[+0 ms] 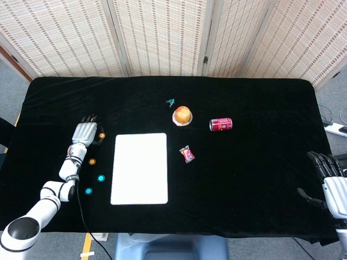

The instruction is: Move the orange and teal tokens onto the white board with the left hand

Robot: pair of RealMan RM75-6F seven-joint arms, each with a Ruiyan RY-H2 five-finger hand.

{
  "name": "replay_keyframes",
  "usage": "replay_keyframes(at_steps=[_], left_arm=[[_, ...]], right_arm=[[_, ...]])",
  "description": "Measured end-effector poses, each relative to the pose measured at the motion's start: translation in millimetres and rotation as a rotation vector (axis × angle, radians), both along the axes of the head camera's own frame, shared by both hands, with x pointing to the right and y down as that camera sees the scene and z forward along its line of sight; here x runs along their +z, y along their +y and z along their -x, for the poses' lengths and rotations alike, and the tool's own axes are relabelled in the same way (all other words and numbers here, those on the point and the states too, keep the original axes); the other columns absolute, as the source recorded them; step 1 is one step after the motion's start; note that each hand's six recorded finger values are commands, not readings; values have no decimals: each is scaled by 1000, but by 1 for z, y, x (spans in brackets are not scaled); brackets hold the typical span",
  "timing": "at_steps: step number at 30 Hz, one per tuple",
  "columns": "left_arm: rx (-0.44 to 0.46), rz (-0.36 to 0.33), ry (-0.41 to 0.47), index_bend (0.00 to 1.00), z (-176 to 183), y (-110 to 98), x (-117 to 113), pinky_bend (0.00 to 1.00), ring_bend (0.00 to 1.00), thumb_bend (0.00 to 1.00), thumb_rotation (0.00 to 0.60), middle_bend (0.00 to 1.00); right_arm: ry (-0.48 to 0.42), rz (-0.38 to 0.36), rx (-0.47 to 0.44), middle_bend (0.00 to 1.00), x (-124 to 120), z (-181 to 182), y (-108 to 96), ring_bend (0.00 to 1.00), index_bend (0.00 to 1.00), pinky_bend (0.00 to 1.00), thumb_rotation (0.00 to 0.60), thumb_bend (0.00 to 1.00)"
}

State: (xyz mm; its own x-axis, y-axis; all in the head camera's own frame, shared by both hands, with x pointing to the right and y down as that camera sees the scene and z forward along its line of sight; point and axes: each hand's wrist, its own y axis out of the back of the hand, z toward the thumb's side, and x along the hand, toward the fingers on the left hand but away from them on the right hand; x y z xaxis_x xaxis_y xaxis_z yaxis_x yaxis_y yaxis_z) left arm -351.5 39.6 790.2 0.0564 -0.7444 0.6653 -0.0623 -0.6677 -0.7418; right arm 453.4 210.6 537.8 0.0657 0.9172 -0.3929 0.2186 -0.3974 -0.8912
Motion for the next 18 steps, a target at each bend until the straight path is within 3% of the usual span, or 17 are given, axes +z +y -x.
replay_keyframes(at_steps=[9,18], left_arm=[[84,-39,117,519,-23,3,-22,0,48,439,600,140],[235,-28,208,517,-67,28,-42,0,48,439,600,140]], right_arm=[[-11,1,-10,113,2,3,0,77,65,30,600,270],[-13,-2,-5,113,1,2,1,74,65,30,600,270]])
